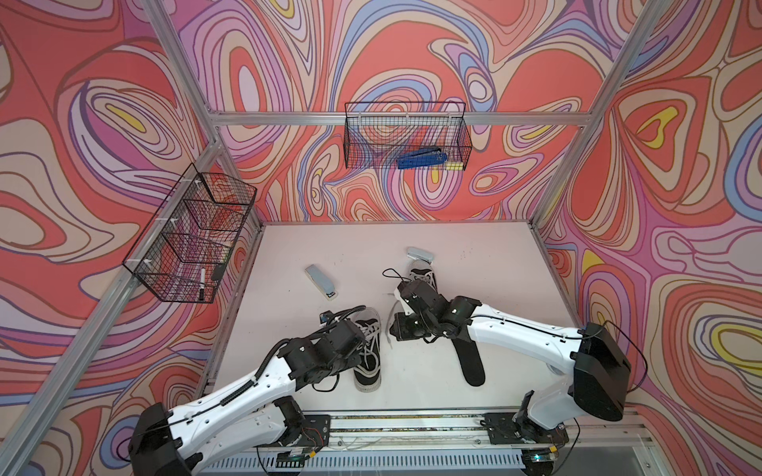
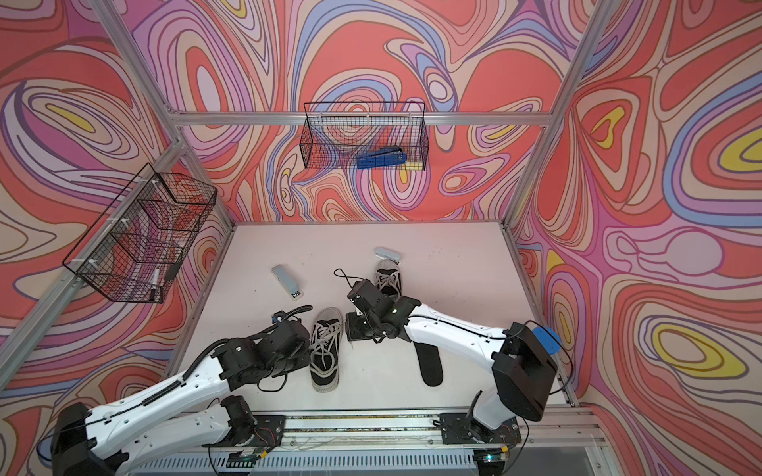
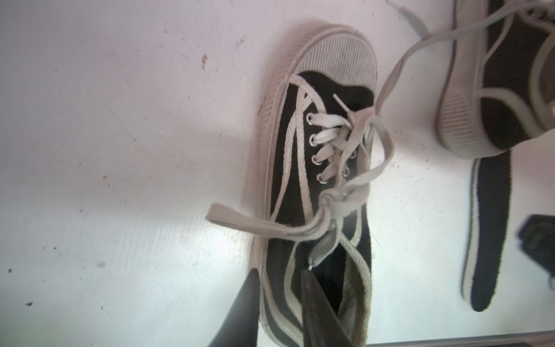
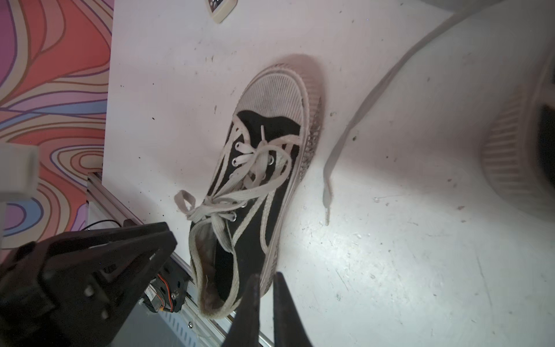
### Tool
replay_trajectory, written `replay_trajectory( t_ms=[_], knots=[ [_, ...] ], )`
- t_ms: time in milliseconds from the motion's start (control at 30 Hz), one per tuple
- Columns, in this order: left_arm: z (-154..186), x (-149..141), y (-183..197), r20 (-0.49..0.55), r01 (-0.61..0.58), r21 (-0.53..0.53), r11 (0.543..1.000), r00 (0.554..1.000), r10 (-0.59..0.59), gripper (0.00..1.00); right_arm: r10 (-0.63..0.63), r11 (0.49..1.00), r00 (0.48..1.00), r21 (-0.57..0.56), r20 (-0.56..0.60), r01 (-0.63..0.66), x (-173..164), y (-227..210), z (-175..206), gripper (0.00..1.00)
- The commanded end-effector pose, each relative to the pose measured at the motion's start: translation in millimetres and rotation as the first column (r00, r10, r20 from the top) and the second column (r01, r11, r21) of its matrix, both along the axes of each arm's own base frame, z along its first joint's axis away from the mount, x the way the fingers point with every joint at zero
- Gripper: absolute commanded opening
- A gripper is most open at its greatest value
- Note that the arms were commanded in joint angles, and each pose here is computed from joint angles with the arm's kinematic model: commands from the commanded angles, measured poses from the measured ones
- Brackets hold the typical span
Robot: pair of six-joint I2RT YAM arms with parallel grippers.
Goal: Remove the insole from the shoe
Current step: Move the shoe to the center of the board, then untie the shoelace on the shoe.
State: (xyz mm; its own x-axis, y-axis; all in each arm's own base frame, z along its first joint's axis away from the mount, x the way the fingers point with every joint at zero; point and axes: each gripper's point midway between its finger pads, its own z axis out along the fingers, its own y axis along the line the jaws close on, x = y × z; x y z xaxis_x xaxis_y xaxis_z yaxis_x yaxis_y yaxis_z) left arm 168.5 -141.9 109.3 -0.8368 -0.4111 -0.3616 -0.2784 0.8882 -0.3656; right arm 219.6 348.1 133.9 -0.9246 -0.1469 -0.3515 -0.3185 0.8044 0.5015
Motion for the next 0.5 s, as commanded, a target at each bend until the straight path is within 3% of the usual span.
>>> replay_trajectory(
  t_ms=[0, 200, 467],
  knots=[
    [-2.5, -16.6, 43.3, -0.011, -0.151, 0.067, 0.986, 0.988, 0.152, 0.3, 0.039, 0.999, 0.999, 0.008, 0.017, -0.04, -3.0, 25.3, -1.7, 0.15],
    [7.0, -21.9, 72.6, 0.043, -0.281, 0.026, 0.959, 0.959, 0.28, 0.29, 0.118, 0.992, 0.993, -0.035, 0.017, -0.118, -18.0, 56.3, -17.8, 0.17],
    [10.1, -18.7, 73.5, 0.035, -0.294, -0.005, 0.956, 0.955, 0.294, 0.29, 0.134, 0.988, 0.991, -0.083, -0.001, -0.133, -21.0, 69.4, -38.0, 0.2]
  ],
)
